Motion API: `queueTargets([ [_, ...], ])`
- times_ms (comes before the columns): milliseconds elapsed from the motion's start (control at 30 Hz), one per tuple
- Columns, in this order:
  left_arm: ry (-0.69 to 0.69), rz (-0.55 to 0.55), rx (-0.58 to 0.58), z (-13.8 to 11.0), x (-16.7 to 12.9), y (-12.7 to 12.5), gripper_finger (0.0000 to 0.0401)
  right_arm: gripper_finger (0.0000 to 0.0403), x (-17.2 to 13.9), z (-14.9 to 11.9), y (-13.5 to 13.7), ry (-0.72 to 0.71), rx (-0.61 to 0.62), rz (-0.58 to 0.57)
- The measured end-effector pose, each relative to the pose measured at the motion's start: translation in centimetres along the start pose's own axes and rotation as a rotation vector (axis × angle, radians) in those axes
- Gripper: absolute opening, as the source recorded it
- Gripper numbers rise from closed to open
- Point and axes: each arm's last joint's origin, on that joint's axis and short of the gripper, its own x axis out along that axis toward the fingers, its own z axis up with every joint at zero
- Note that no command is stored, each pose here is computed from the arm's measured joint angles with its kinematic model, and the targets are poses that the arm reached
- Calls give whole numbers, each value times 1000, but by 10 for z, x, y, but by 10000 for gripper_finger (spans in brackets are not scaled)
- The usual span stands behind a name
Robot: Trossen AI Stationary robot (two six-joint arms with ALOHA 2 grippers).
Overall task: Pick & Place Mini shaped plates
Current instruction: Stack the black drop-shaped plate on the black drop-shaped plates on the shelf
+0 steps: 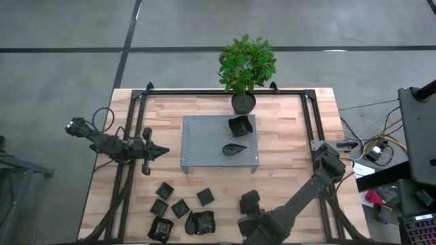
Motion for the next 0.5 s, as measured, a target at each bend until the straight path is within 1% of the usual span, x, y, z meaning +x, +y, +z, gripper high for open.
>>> queueTargets([
  [133, 0, 0, 0, 0, 0, 0, 0, 111, 9, -6, 11, -15, 24, -2],
  [233, 0, 0, 0, 0, 0, 0, 0, 117, 14, -13, 18, -8, 20, -3],
  [333, 0, 0, 0, 0, 0, 0, 0, 118, 19, -20, 24, 1, 8, -11],
  [500, 0, 0, 0, 0, 0, 0, 0, 108, 28, -23, 32, -34, 13, 4],
])
